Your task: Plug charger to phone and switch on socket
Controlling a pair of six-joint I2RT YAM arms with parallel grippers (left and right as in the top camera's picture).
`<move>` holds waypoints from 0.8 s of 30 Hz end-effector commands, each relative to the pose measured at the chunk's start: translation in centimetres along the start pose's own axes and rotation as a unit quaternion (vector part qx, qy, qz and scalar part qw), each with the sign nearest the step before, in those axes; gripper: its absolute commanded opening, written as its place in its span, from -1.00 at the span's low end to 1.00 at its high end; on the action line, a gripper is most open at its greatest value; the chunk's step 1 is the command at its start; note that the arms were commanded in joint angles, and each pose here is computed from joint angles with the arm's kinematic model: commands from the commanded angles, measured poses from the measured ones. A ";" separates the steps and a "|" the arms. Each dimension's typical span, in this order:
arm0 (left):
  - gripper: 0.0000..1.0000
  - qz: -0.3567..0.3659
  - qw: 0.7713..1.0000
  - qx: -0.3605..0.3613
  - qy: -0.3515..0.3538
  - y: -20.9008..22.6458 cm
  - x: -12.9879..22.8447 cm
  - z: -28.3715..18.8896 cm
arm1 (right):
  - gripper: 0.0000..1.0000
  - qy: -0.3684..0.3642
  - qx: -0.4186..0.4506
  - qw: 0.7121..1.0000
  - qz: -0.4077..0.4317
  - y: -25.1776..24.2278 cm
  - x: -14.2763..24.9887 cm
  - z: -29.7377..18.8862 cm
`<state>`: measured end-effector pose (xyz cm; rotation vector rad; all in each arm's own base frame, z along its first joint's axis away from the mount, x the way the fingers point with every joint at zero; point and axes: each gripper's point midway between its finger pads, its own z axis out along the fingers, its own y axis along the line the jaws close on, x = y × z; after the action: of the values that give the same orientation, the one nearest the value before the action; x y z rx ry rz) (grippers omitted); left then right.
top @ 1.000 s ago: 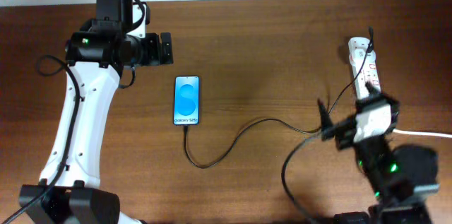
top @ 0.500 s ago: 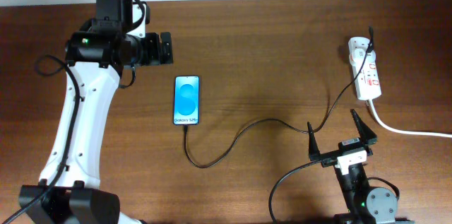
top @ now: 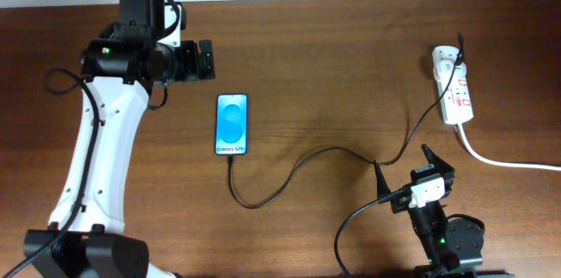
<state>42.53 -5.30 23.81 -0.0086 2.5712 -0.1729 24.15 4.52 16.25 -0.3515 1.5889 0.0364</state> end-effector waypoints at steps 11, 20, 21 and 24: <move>0.99 0.009 0.999 0.000 -0.051 -0.4 -0.6 -4.6 | 0.97 -0.002 -0.014 1.000 0.007 0.6 0.1 0.0; 0.99 0.049 0.937 0.001 -0.346 1.7 10.2 -6.7 | 0.97 -0.002 -0.014 1.000 0.007 0.6 0.1 0.0; 0.99 0.064 0.926 0.001 -0.372 1.8 11.5 -6.8 | 0.97 -0.002 -0.014 1.000 0.007 0.6 0.1 0.0; 0.99 0.141 0.892 -0.002 -0.429 1.4 14.7 -6.2 | 0.97 -0.002 -0.014 1.000 0.007 0.6 0.1 0.0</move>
<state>28.00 -3.28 22.93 0.1171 1.7188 -0.0878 24.14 4.57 16.24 -0.3533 1.5889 0.0382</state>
